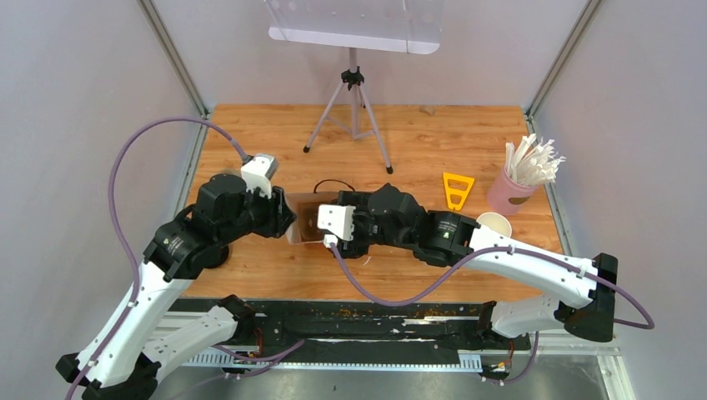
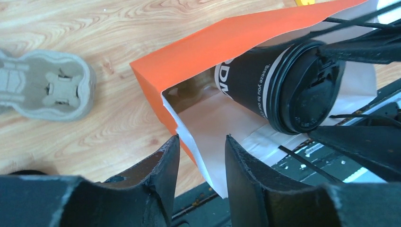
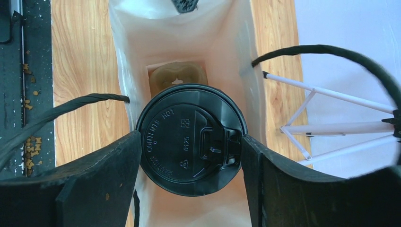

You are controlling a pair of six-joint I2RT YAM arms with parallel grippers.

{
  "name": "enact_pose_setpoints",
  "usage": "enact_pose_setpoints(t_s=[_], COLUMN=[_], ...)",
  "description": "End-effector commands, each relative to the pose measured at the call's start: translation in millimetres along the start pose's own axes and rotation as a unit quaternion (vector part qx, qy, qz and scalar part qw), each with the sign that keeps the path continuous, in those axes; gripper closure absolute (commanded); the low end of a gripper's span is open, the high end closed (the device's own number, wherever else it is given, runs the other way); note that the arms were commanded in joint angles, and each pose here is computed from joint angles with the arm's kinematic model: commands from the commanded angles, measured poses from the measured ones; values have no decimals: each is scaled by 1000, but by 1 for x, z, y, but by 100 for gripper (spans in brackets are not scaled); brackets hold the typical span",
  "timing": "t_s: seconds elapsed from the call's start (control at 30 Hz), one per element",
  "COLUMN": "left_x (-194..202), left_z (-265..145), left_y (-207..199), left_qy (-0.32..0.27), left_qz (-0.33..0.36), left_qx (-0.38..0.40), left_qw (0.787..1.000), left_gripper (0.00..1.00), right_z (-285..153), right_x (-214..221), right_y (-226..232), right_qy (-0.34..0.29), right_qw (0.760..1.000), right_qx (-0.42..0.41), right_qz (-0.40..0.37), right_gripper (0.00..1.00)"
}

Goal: Pack the takeout coffee

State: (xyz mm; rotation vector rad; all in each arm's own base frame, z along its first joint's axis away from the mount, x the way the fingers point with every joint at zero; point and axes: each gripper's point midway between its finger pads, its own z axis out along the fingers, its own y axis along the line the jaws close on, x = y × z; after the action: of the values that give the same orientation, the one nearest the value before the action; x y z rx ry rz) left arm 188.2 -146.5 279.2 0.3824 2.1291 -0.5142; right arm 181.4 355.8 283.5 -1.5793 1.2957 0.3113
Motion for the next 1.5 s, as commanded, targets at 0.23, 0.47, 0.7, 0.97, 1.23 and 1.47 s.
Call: enact_pose_setpoints(t_s=[0.23,0.47,0.7,0.97,1.23,1.47], left_x=[21,42,52,45,42,38], left_z=[-33,-29,-24,-20,-19,-16], left_y=[-2,-7,-2,-1,2,2], left_qy=[22,58,69,52,31,27], left_qz=[-110,-103,-88,-50,10,5], left_qx=[-11,9,2,10,21,19], left_qw=[994,993,994,997,999,999], left_gripper=[44,42,45,84,100,100], right_z=[8,18,31,39,55,64], right_x=[-8,-11,-11,-20,-23,-30], right_y=[23,35,41,41,26,16], right_qy=[-28,-24,-25,-31,-31,-42], right_qw=[998,998,997,996,992,989], right_qx=[3,9,16,6,21,22], right_qz=[-50,-61,-65,-86,-117,-138], right_gripper=[28,28,28,27,27,27])
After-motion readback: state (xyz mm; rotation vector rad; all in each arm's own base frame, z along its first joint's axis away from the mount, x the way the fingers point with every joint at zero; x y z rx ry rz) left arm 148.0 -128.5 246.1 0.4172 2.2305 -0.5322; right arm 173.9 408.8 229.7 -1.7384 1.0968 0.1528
